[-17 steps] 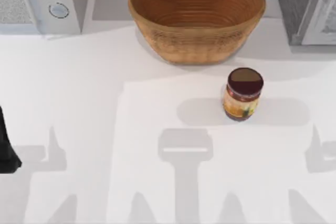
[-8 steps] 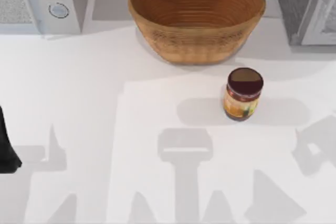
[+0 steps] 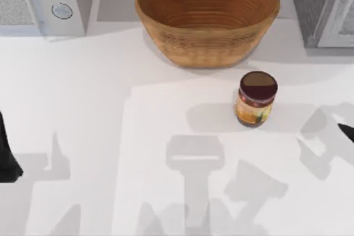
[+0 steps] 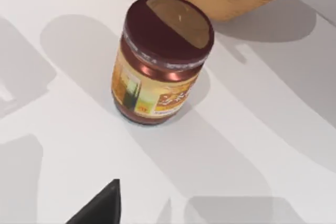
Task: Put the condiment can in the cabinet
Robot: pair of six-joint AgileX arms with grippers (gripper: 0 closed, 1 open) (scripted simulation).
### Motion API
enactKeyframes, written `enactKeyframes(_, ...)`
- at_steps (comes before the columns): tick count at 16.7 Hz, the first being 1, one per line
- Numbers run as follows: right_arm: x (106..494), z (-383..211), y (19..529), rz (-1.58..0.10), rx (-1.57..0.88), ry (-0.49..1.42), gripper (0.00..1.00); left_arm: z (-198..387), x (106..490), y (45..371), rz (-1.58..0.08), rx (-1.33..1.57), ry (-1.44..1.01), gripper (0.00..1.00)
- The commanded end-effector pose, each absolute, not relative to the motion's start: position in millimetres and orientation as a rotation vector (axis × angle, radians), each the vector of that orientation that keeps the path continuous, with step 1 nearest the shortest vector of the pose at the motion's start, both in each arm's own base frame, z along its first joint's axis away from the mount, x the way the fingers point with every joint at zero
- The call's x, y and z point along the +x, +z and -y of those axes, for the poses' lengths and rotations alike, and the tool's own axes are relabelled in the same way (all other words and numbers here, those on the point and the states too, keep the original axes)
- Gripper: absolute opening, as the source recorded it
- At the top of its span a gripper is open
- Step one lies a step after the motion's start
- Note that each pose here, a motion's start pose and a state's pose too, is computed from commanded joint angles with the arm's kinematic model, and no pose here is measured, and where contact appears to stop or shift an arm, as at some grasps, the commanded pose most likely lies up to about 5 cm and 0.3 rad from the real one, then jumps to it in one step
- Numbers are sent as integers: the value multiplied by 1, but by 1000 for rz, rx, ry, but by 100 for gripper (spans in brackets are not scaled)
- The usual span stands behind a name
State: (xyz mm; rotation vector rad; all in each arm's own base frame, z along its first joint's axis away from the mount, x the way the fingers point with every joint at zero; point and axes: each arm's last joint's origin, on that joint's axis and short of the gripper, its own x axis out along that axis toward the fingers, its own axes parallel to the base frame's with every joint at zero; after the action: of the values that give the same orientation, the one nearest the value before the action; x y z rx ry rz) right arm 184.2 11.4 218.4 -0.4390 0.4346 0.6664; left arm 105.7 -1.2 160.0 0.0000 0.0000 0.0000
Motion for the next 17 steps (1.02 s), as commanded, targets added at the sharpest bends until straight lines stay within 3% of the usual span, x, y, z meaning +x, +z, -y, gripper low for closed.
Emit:
enactKeyframes(9, 245, -18, 206, -493, -458, 1042, 100, 1, 106, 160, 0, 0, 0, 100)
enactKeyframes(17, 302, -19, 174, -441, -401, 1307, 100, 1, 106, 160, 0, 0, 0, 100)
